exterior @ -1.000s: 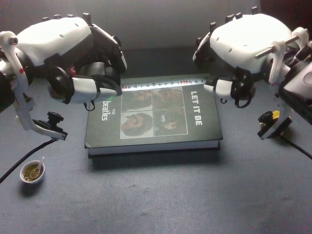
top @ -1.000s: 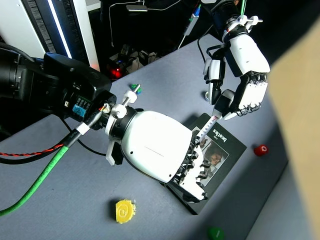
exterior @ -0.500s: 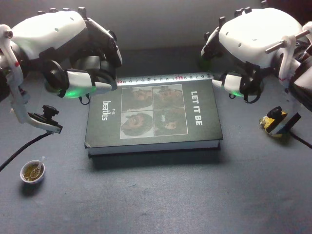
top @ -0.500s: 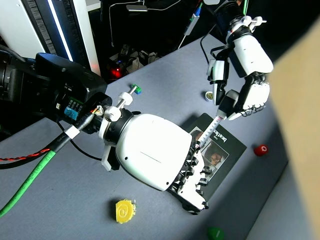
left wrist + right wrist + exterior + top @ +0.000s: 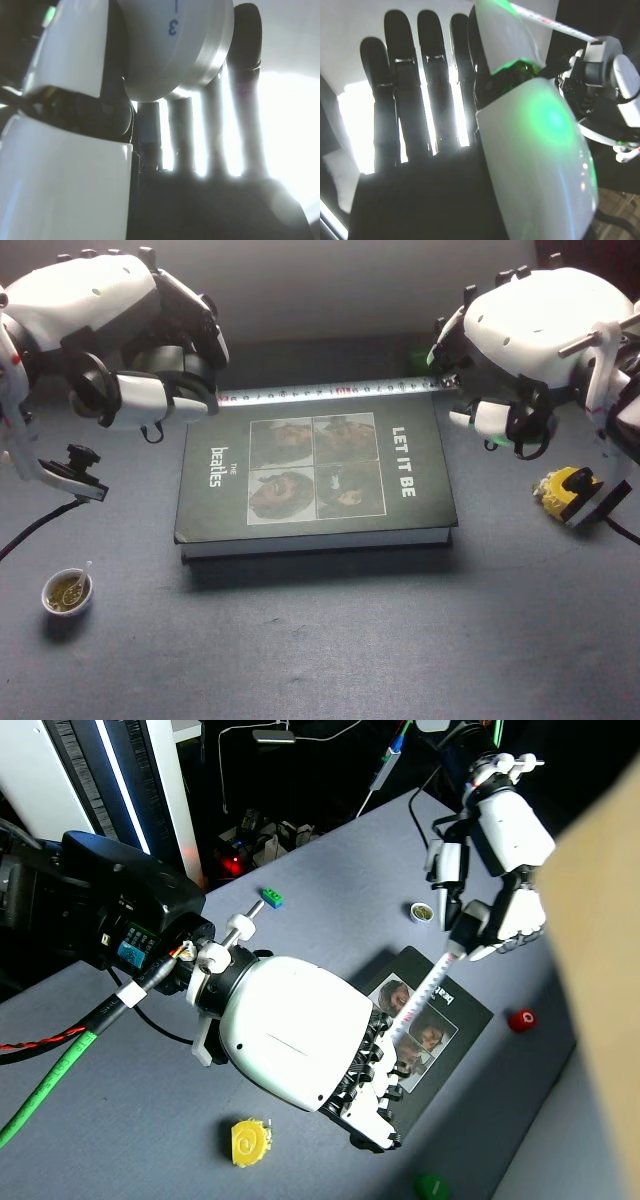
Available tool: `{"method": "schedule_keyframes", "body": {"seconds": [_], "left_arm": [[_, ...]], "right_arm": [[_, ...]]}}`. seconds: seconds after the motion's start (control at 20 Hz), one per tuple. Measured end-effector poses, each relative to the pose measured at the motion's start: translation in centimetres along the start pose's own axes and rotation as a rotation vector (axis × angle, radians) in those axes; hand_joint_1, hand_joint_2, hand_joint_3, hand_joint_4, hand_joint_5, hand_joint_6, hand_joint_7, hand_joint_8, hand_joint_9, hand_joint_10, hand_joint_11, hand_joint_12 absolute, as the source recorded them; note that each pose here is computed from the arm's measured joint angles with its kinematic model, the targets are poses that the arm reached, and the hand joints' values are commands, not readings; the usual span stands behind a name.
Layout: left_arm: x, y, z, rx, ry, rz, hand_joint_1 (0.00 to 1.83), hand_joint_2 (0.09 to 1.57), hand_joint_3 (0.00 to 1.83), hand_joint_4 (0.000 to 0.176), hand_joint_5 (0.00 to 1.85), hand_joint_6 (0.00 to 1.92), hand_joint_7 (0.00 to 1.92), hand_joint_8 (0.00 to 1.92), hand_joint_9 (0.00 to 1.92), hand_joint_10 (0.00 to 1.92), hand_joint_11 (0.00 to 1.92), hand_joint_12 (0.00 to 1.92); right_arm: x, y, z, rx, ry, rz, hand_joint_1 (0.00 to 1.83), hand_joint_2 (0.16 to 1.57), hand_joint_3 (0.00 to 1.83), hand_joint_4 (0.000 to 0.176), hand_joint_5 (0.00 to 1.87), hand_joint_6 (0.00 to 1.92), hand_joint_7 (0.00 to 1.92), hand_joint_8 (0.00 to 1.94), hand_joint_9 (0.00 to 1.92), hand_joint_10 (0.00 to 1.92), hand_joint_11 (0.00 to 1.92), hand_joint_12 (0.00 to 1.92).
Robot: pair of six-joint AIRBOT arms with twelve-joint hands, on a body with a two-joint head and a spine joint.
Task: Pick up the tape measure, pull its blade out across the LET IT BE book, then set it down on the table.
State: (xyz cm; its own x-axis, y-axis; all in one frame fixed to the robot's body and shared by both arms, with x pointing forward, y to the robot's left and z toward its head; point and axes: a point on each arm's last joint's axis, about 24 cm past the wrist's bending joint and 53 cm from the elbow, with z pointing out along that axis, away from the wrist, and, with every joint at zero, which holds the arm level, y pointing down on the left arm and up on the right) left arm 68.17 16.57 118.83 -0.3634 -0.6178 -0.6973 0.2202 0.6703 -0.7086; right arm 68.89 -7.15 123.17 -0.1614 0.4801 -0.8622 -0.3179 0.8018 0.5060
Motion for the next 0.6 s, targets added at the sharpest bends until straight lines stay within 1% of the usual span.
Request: {"method": "schedule_keyframes", "body": {"seconds": [0.2,0.35,0.4,0.45,0.55,0.6], "left_arm": [[-0.2,0.3,0.1,-0.005,-0.001,-0.003,1.39,1.08,0.0,0.0,1.08,0.62,1.12,0.83,0.89,1.23,0.8,1.12],[-0.3,0.3,0.1,-0.004,-0.005,-0.004,1.39,1.08,0.0,0.0,1.08,0.63,1.11,0.83,0.89,1.23,0.81,1.13],[-0.3,0.3,0.1,-0.004,-0.005,-0.003,1.39,1.08,0.0,0.0,1.08,0.63,1.11,0.83,0.89,1.23,0.81,1.13],[-0.3,0.3,0.1,-0.004,-0.005,-0.004,1.39,1.08,0.0,0.0,1.07,0.63,1.12,0.83,0.9,1.23,0.81,1.13],[-0.3,0.3,0.1,-0.004,-0.006,-0.006,1.39,1.08,0.0,0.0,1.07,0.63,1.12,0.83,0.9,1.23,0.81,1.13],[-0.4,0.3,0.1,-0.006,-0.007,-0.017,1.39,1.08,0.0,0.0,1.07,0.63,1.12,0.83,0.9,1.23,0.81,1.13]], "right_arm": [[0.4,-0.3,-0.1,0.007,0.009,-0.001,1.06,1.13,0.0,0.0,0.86,0.03,0.93,0.02,0.91,0.08,0.43,1.18],[0.3,-0.2,0.4,0.005,0.005,0.007,1.06,1.13,0.0,0.0,0.86,0.03,0.94,0.01,0.91,0.08,0.43,1.18],[0.0,0.1,0.6,0.0,0.0,0.011,1.06,1.13,0.0,0.0,0.86,0.03,0.94,0.01,0.91,0.08,0.43,1.19],[-0.8,0.3,1.1,-0.008,-0.018,0.011,1.05,1.14,0.0,0.0,0.86,0.03,0.94,0.01,0.91,0.08,0.43,1.18],[-1.3,0.5,1.5,-0.013,-0.03,0.008,1.05,1.14,0.0,0.0,0.86,0.03,0.94,0.01,0.91,0.08,0.43,1.18],[-1.5,0.4,1.7,-0.011,-0.034,0.007,1.05,1.14,0.0,0.0,0.86,0.03,0.94,0.01,0.91,0.08,0.43,1.18]]}}
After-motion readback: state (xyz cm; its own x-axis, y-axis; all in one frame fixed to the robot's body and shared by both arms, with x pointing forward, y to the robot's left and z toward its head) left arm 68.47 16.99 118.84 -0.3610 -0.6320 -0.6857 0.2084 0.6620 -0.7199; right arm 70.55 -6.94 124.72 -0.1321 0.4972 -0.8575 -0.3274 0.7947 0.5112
